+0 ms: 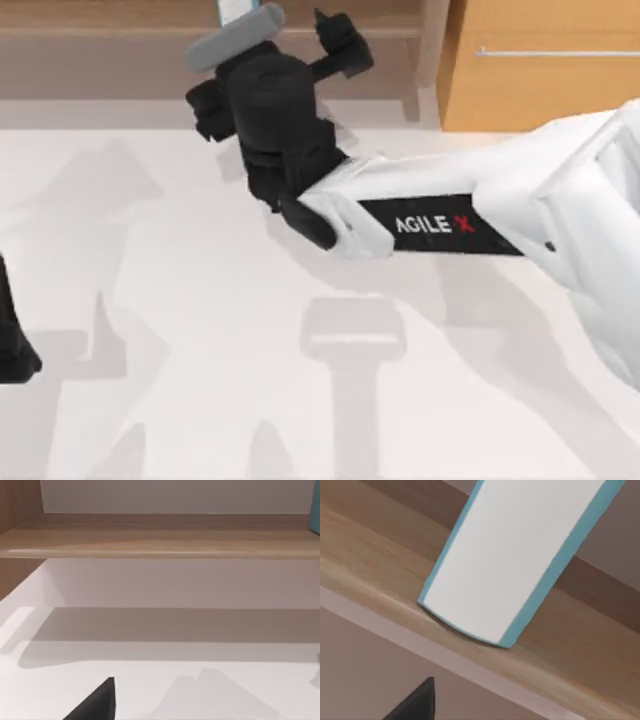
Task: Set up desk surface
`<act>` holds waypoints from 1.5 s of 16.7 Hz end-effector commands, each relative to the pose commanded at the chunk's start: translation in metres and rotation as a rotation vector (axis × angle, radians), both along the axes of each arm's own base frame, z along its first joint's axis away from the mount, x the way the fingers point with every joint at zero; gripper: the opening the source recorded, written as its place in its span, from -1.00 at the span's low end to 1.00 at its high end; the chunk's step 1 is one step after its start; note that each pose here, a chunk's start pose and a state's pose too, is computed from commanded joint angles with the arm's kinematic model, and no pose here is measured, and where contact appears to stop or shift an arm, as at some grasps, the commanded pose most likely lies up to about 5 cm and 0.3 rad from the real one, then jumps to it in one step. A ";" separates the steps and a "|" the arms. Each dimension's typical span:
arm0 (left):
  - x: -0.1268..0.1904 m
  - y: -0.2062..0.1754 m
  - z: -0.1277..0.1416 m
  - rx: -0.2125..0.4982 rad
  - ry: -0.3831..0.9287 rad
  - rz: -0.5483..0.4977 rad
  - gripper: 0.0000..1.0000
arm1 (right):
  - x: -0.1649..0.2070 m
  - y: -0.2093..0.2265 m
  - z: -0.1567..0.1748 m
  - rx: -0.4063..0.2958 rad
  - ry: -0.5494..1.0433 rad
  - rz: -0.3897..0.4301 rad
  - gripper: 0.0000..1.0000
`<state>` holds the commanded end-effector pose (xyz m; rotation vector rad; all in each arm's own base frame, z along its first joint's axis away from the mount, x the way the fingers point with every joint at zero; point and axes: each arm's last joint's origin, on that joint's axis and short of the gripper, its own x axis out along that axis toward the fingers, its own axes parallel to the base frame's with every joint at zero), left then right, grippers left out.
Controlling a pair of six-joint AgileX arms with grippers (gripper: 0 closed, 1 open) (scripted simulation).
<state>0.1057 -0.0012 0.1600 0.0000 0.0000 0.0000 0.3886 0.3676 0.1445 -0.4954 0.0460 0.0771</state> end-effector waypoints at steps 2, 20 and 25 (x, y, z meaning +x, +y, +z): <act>0.000 0.000 0.000 0.000 0.000 0.000 1.00 | 0.008 0.018 0.017 0.139 -0.010 -0.026 1.00; 0.000 0.000 0.000 0.000 0.000 0.000 1.00 | 0.039 0.048 0.060 0.483 -0.059 -0.081 1.00; 0.000 0.000 0.000 0.000 0.000 0.000 1.00 | 0.048 0.047 0.061 0.483 -0.059 -0.081 1.00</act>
